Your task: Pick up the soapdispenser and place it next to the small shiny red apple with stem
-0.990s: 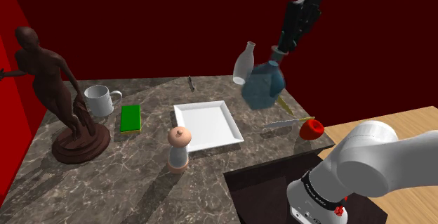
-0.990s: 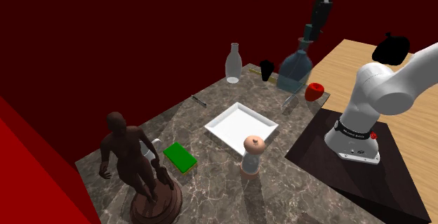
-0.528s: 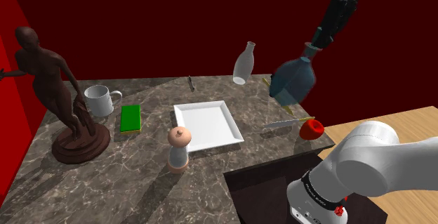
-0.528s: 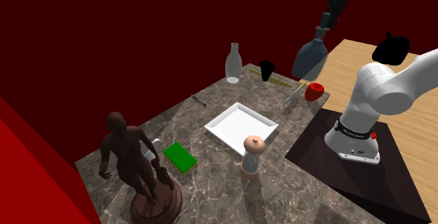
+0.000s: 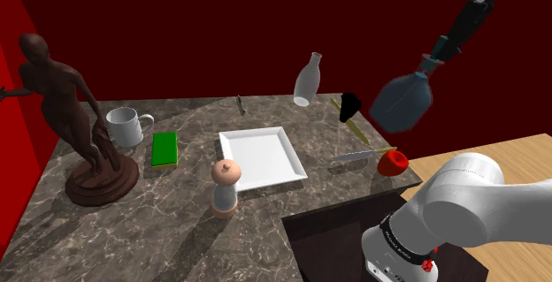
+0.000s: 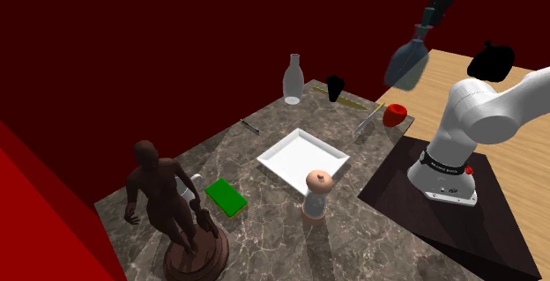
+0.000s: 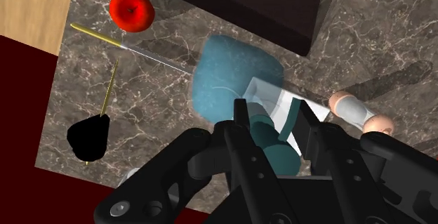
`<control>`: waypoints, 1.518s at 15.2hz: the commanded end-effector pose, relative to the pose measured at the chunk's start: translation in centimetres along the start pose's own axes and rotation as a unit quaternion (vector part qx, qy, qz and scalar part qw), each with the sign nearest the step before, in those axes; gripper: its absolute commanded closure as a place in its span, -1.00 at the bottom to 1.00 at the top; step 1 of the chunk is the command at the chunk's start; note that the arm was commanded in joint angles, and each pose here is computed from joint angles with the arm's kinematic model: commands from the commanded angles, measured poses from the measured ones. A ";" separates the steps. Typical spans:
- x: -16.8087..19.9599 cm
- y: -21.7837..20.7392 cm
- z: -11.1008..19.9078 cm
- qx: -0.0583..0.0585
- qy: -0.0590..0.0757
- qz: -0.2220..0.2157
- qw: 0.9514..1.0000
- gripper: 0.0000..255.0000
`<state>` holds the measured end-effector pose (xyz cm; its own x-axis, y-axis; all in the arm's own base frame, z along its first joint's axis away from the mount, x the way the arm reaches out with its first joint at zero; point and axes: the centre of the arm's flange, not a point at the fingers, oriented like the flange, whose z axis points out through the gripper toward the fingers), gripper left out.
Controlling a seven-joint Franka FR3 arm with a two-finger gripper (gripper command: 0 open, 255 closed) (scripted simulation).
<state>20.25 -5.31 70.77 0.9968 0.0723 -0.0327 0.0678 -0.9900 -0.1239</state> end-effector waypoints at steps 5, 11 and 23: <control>0.0 0.7 2.8 0.000 0.000 0.000 1.000 1.00; 0.1 1.1 6.0 0.000 0.000 0.000 1.000 1.00; 0.3 1.9 12.3 0.000 0.000 0.000 1.000 1.00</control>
<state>20.20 -5.67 58.90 0.9968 0.0727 -0.0338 0.0680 -0.9900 -0.1239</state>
